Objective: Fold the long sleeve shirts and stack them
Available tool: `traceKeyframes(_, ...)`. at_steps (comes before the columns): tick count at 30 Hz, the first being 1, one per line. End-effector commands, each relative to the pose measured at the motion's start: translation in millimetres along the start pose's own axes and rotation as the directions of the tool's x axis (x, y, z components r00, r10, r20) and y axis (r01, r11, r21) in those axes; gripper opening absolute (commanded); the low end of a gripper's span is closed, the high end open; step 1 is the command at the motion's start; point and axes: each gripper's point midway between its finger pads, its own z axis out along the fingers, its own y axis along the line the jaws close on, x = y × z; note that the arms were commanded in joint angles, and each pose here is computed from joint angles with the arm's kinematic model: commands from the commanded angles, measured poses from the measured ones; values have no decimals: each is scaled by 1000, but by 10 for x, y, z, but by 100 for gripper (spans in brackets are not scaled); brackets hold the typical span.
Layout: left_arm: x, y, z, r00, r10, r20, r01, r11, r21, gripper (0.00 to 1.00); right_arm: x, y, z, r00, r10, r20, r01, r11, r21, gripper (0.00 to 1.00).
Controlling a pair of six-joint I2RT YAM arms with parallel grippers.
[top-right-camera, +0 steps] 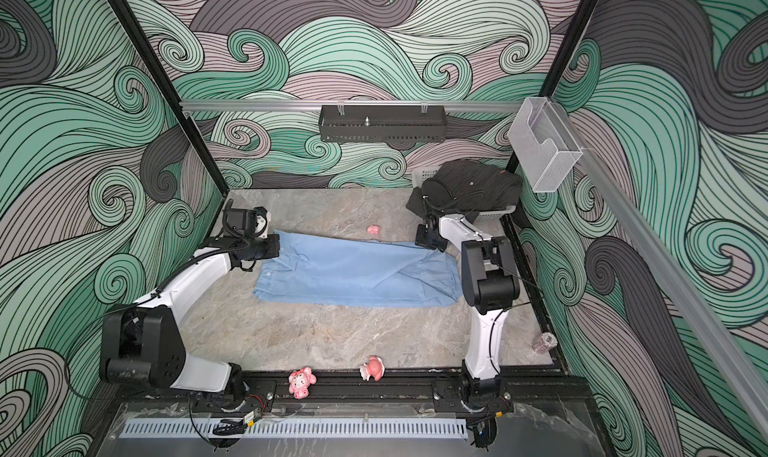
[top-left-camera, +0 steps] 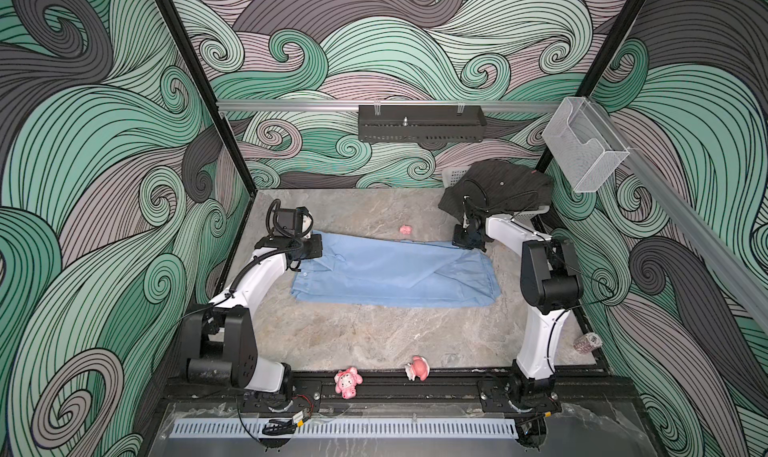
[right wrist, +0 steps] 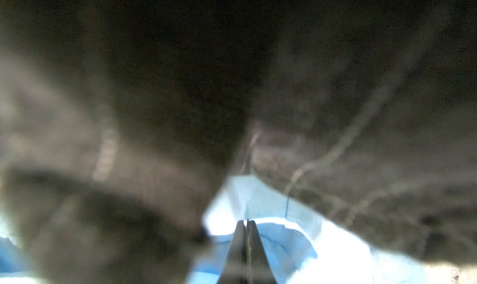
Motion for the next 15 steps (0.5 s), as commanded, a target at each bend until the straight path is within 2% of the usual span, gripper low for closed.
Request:
traceKeyframes(1,-54,117,39,999,-47,5,47,998,-52,0,230,-108,111,997,11,-80,-7,999,41,3)
traceKeyframes(4,-103,112,87,998,-55,4,55,997,-53,1,183,-65,9,998,4,-63,-2,1000,29,2)
traceKeyframes(5,-104,119,107,998,-56,-3,55,997,-59,7,165,-53,-28,998,4,-56,-2,1000,25,3)
traceKeyframes(7,-117,130,118,998,-58,-15,57,996,-68,29,130,-26,-143,999,1,-40,0,1000,18,5)
traceKeyframes(10,-159,143,39,998,-56,-8,55,995,-83,47,56,14,-380,1000,4,-1,-4,1000,4,19)
traceKeyframes(12,-253,135,-116,999,-40,33,43,995,-88,54,29,28,-595,999,20,39,-21,1000,6,30)
traceKeyframes(15,-440,93,-432,994,-6,110,15,996,-87,58,17,69,-916,994,51,94,-49,999,-20,36)
